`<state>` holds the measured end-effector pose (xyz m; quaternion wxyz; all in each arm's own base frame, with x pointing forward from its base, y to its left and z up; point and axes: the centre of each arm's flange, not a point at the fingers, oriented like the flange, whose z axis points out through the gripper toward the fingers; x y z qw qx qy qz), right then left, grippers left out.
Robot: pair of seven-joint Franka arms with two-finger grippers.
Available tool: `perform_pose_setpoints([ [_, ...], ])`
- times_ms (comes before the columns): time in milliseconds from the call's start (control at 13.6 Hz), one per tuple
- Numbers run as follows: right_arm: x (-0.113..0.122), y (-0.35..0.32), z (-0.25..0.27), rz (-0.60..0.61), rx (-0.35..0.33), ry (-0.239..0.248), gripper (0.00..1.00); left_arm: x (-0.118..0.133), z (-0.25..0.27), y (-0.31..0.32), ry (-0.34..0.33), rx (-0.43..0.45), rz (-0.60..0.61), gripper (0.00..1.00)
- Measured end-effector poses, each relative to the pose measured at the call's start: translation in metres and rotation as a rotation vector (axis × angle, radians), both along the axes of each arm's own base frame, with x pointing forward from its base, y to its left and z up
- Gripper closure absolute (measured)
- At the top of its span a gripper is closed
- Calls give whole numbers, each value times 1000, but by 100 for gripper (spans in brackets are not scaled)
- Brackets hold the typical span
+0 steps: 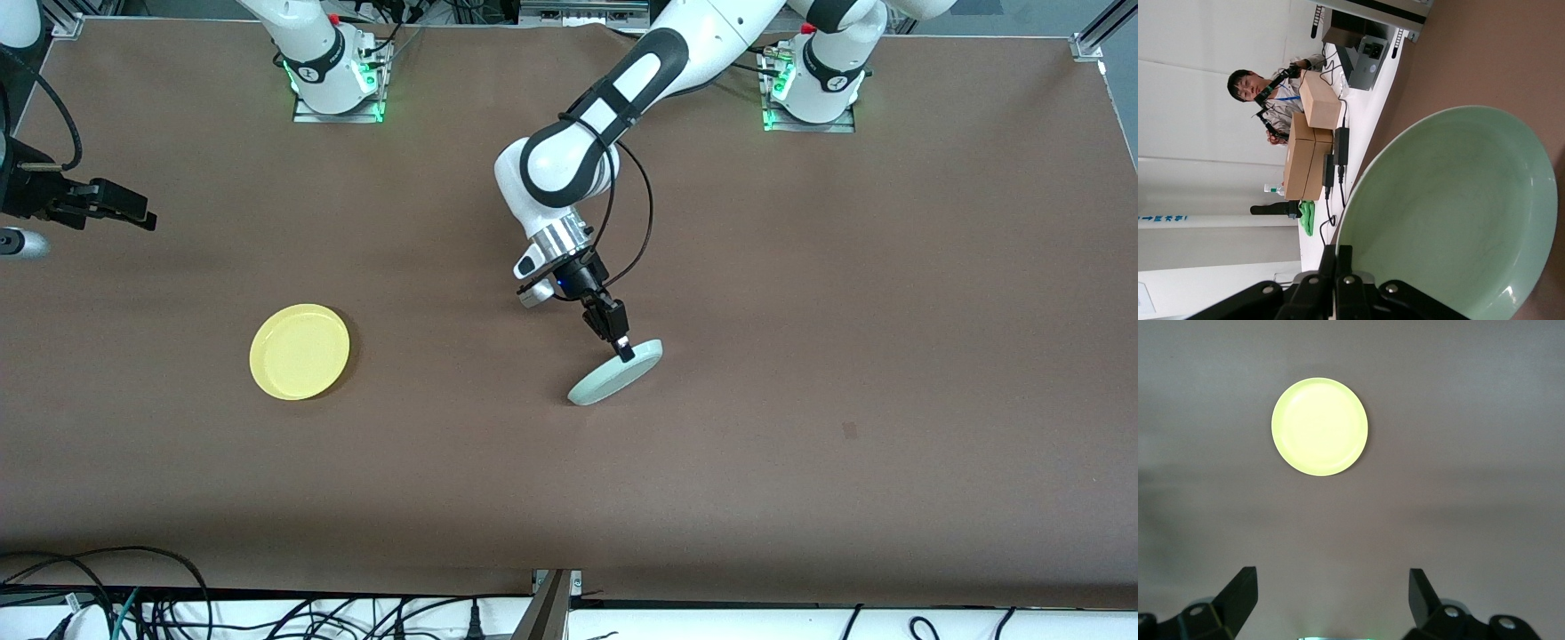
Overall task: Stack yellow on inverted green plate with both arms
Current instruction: 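Lower the inverted green plate onto the table and release it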
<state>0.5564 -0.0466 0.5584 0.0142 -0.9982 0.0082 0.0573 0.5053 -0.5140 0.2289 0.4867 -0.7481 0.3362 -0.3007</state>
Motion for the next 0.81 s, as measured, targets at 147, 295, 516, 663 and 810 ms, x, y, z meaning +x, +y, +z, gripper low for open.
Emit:
perform_pose_setpoints([
  [147, 0, 0, 0, 0, 0, 0, 0, -2, -1, -2, -15, -22, 6, 98],
  [295, 0, 0, 0, 0, 0, 0, 0, -7, -1, -7, -23, -39, 6, 98],
  [516, 0, 0, 0, 0, 0, 0, 0, -31, -1, -26, -18, -40, -12, 98],
  [663, 0, 0, 0, 0, 0, 0, 0, -54, -9, -42, 19, -64, -20, 85],
  [810, 0, 0, 0, 0, 0, 0, 0, -68, -18, -50, 62, -97, -11, 64],
])
